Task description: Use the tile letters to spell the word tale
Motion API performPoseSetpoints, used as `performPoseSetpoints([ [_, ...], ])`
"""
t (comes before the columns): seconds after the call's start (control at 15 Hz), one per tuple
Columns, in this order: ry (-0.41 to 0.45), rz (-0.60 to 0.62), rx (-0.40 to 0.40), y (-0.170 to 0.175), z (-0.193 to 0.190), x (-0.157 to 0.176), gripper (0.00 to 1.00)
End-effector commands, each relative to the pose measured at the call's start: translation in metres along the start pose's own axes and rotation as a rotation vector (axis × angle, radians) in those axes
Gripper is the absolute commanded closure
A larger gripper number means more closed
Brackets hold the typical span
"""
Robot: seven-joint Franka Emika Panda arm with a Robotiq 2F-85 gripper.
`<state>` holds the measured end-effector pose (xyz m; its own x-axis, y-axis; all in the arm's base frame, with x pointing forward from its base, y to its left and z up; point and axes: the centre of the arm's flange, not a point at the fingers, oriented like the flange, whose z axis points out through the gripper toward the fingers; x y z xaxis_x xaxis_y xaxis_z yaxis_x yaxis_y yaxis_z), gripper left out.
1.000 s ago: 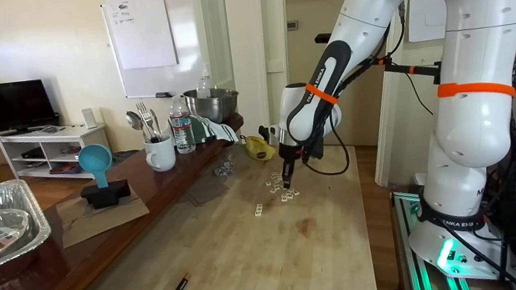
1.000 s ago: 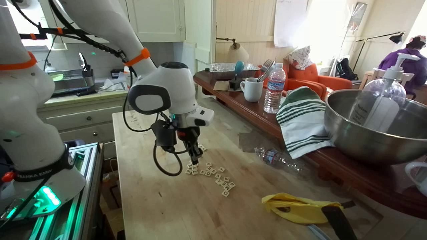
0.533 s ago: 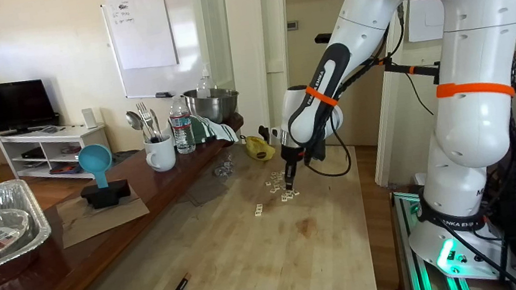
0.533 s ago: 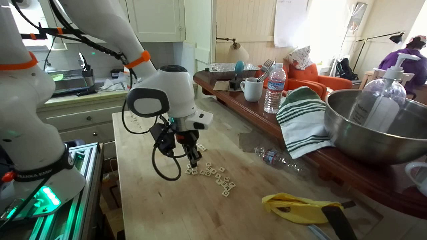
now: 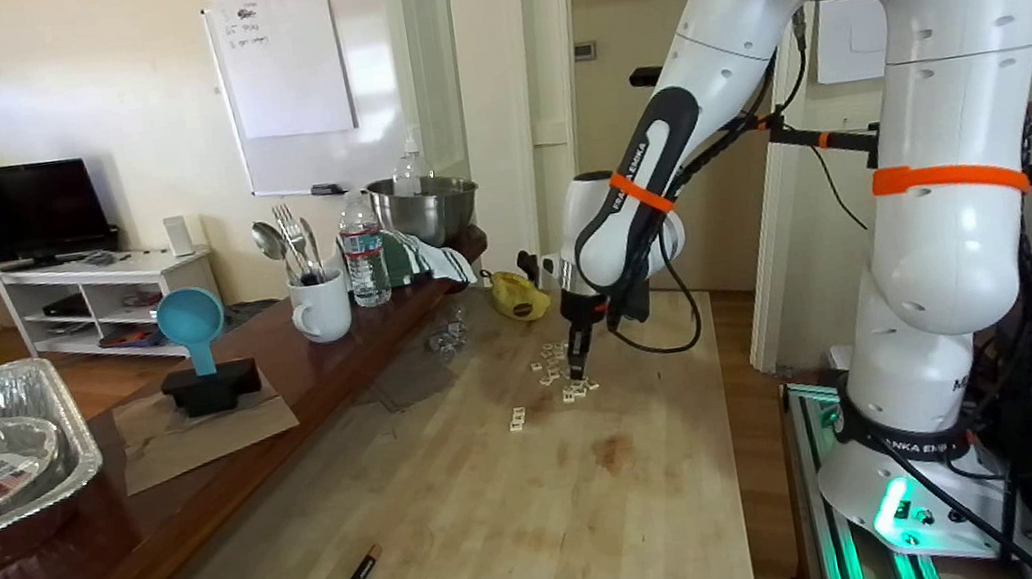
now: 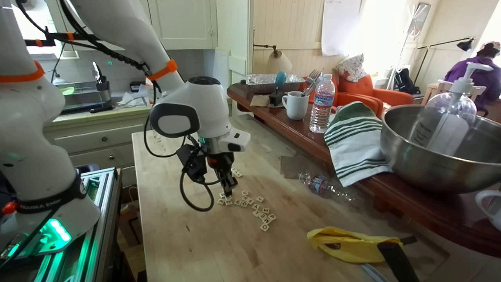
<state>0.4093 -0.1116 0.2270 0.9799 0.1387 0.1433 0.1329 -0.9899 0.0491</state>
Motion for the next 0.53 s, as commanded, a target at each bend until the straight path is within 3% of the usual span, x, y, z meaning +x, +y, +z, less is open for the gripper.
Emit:
performPoseSetpoints([
  [0.0, 0.008, -0.002, 0.010, 0.0049, 0.0110, 0.0050, 1.00],
  [0.47, 0.008, 0.013, 0.028, 0.0082, 0.0196, 0.0084, 1.00],
])
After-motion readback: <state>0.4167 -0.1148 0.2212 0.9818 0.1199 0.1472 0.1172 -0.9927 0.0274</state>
